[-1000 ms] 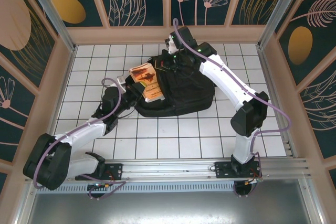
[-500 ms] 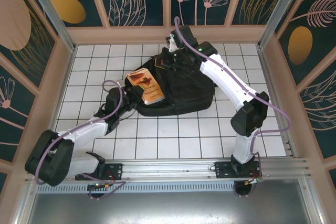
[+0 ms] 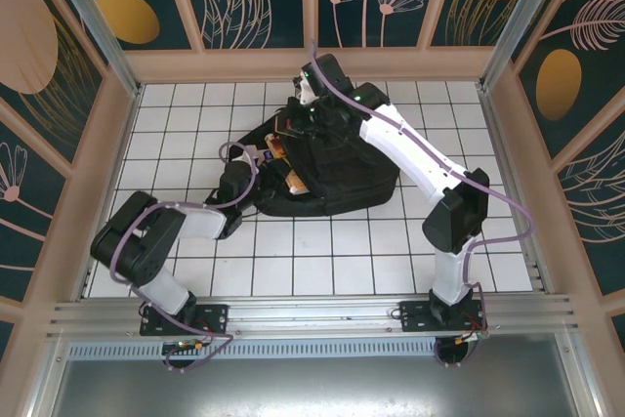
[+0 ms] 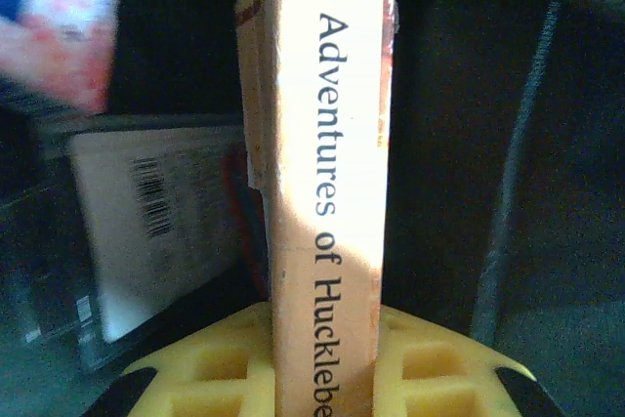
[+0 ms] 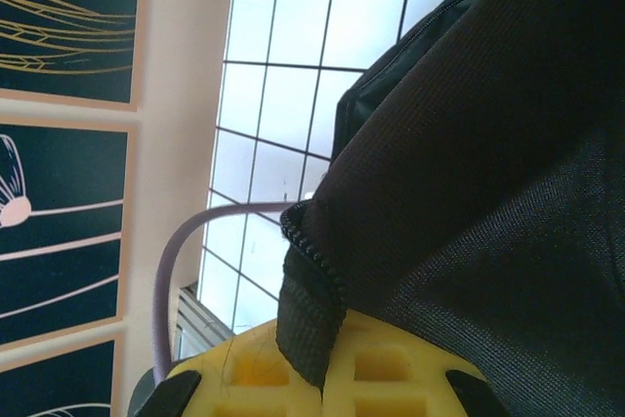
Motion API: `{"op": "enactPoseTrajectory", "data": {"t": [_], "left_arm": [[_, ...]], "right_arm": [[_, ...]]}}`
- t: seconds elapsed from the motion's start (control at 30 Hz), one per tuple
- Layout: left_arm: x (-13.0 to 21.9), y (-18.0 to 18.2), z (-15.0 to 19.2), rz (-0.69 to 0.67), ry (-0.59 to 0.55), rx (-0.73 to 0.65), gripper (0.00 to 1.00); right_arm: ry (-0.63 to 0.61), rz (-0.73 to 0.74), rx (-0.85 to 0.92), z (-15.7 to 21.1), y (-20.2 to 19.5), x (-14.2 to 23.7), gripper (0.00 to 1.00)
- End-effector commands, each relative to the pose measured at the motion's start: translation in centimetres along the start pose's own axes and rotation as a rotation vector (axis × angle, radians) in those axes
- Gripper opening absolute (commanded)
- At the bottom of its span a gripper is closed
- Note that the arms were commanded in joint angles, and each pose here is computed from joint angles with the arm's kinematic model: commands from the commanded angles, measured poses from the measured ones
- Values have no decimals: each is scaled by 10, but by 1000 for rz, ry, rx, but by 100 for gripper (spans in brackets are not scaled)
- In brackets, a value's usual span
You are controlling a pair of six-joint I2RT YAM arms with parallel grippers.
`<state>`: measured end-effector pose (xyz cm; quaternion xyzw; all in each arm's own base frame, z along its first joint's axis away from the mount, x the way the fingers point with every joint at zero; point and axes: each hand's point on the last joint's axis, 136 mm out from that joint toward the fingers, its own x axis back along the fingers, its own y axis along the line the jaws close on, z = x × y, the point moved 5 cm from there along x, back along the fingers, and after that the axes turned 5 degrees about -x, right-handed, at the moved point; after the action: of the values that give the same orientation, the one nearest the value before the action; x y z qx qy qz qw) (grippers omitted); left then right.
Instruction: Pack books, pencil case, and school supplies into a backpack
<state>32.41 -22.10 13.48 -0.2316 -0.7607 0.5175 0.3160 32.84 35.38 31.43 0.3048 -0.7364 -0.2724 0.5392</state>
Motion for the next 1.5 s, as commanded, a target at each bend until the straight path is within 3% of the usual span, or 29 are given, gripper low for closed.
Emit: {"op": "enactPoseTrajectory", "data": {"t": [0.0, 0.13, 0.43, 0.5, 0.57, 0.67, 0.77, 0.93, 1.47], "left_arm": [[-8, -48, -8, 278, -6, -51, 0], [-22, -48, 0, 323, 49, -41, 0], [-58, -34, 29, 223, 169, -69, 0], [-62, -28, 31, 199, 187, -61, 11], [-63, -20, 34, 148, 200, -56, 33], [-58, -16, 32, 88, 187, -72, 55], [-53, -18, 30, 58, 181, -88, 66], [-33, -15, 26, -50, 156, -130, 72], [30, -64, 3, -73, 46, -241, 82]], "right_arm": [[-32, -123, 62, -3, 36, 15, 0], [-28, -123, 59, -2, 37, 14, 0], [-4, -124, 57, 2, 36, 1, 0], [-3, -116, 56, 2, 34, -2, 0], [-8, -104, 57, 1, 31, -1, 0], [-18, -89, 56, -1, 27, 0, 0], [-27, -75, 47, -3, 22, 1, 0], [-60, -40, 37, -9, 9, 8, 0], [-115, 55, 19, -17, -27, 11, 0]]}}
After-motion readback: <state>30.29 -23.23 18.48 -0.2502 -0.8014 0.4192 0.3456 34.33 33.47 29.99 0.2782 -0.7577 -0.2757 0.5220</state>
